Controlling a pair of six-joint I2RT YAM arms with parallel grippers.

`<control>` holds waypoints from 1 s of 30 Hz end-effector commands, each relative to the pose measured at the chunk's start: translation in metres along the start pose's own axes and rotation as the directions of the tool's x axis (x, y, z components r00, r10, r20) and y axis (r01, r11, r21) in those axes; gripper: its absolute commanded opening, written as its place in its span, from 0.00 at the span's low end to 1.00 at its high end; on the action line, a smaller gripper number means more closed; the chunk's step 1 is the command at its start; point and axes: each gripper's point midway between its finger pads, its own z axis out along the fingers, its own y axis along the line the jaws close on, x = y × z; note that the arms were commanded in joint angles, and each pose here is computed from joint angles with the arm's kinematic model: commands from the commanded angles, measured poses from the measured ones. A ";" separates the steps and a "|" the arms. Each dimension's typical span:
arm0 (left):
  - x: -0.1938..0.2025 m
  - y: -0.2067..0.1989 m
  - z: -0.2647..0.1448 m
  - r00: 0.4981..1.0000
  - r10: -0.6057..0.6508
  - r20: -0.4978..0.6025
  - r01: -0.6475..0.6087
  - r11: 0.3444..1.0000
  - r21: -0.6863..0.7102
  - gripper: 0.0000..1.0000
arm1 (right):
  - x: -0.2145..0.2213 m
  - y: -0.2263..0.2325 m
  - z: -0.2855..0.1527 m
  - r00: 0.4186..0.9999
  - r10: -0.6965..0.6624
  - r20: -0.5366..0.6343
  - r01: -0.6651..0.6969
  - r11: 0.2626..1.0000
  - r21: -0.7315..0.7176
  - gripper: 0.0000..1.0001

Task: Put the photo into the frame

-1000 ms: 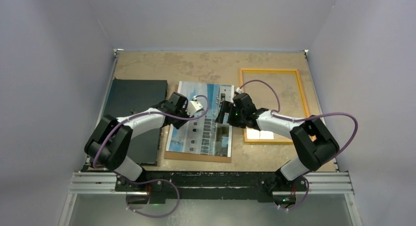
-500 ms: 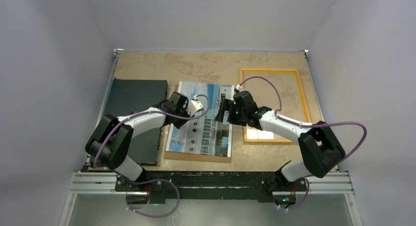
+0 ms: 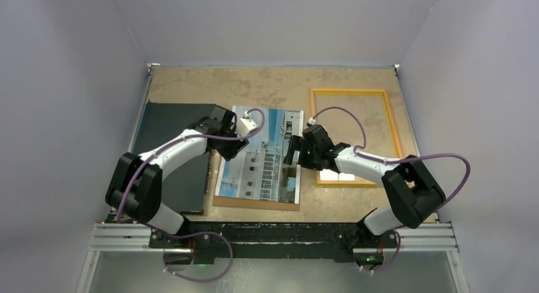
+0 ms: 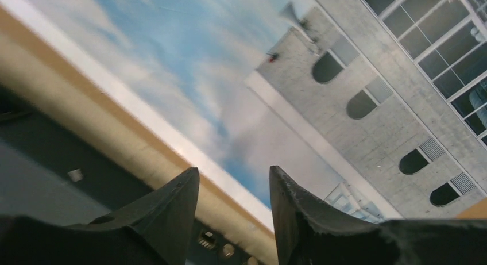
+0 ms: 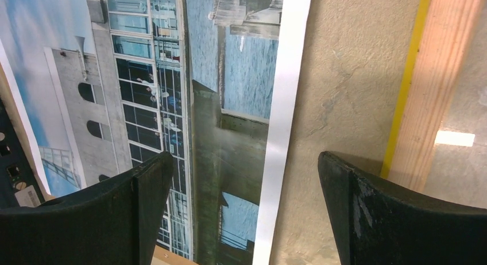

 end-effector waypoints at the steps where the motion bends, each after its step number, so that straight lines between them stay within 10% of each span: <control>1: -0.018 0.032 -0.045 0.997 -0.031 0.068 0.035 0.998 -0.049 0.49 | 0.010 -0.010 0.008 1.000 0.009 -0.011 -0.008 0.999 0.039 0.98; 11: 0.057 0.052 -0.015 0.990 -0.004 -0.142 -0.027 0.977 -0.210 0.46 | 0.014 -0.010 0.011 1.000 0.026 -0.011 -0.025 1.000 0.018 0.98; 30: 0.069 0.019 0.015 0.987 0.032 -0.157 -0.058 0.985 -0.163 0.42 | 0.033 -0.006 0.014 0.995 0.061 -0.084 -0.063 0.998 -0.025 0.98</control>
